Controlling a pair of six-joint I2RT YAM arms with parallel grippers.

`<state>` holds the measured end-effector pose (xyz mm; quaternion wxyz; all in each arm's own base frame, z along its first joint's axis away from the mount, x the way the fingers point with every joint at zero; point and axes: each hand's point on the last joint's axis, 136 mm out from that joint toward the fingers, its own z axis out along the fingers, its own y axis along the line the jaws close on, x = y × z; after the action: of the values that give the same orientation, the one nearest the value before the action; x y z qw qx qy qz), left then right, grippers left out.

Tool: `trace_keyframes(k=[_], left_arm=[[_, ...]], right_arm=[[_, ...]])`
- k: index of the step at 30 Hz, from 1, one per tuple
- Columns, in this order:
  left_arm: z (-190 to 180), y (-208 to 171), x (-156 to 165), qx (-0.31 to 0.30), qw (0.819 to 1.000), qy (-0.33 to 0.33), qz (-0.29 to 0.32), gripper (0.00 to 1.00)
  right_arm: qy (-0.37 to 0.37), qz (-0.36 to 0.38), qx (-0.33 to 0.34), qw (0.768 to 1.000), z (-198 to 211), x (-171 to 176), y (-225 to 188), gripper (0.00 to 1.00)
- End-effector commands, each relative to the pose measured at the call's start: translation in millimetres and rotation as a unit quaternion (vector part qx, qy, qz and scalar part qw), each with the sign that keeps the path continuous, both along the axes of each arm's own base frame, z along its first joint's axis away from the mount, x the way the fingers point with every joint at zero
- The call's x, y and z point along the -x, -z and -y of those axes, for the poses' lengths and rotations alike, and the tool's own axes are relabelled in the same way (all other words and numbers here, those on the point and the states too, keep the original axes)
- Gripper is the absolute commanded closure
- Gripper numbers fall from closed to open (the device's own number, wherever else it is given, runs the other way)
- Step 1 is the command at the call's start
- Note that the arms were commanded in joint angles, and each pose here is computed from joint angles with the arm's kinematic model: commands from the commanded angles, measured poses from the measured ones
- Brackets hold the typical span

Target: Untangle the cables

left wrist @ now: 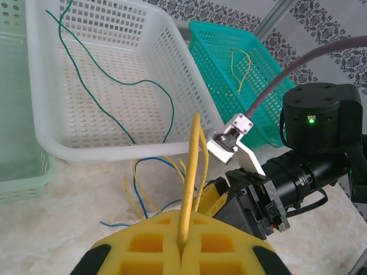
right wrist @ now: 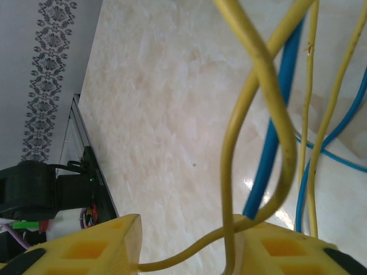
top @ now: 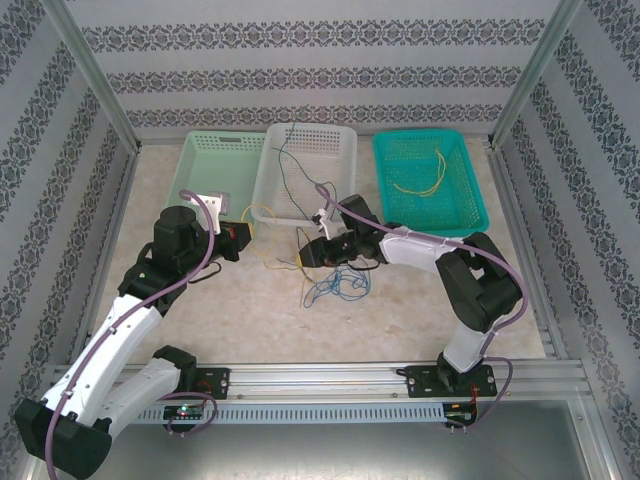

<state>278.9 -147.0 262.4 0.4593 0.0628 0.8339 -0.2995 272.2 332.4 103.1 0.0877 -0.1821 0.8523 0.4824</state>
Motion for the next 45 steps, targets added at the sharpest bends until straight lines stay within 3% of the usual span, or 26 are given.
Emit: trace_keyframes(k=[1,9,14,21,30,35,42,45], left_arm=[[-0.2,-3.0,0.1,-0.014,1.000,0.001,0.018,1.00],[-1.0,-2.4,1.5,-0.017,1.000,0.001,0.017,1.00],[-2.3,0.5,2.5,-0.021,1.000,0.000,0.015,0.99],[0.6,3.0,0.8,-0.014,1.000,0.004,0.013,0.99],[2.3,2.2,0.2,-0.006,1.000,0.006,0.014,0.99],[1.9,2.8,0.8,-0.010,1.000,0.006,0.014,0.99],[0.9,3.5,1.0,-0.010,1.000,0.004,0.014,0.99],[0.5,4.2,1.0,-0.012,1.000,0.003,0.014,0.99]], right_arm=[[0.005,0.017,-0.017,1.000,6.7,0.0,-16.1,0.54],[0.018,0.011,-0.020,1.000,12.5,-1.7,-14.4,0.50],[0.052,0.024,-0.016,0.998,28.2,-10.1,-20.5,0.34],[0.086,0.038,-0.019,0.995,40.2,-16.5,-32.1,0.32],[0.060,0.023,-0.038,0.997,21.8,-0.4,-36.8,0.33],[0.050,0.016,-0.033,0.998,20.8,6.0,-31.5,0.42],[0.041,0.004,-0.030,0.999,21.5,10.3,-24.5,0.64],[0.038,-0.002,-0.032,0.999,19.6,10.0,-24.0,0.80]])
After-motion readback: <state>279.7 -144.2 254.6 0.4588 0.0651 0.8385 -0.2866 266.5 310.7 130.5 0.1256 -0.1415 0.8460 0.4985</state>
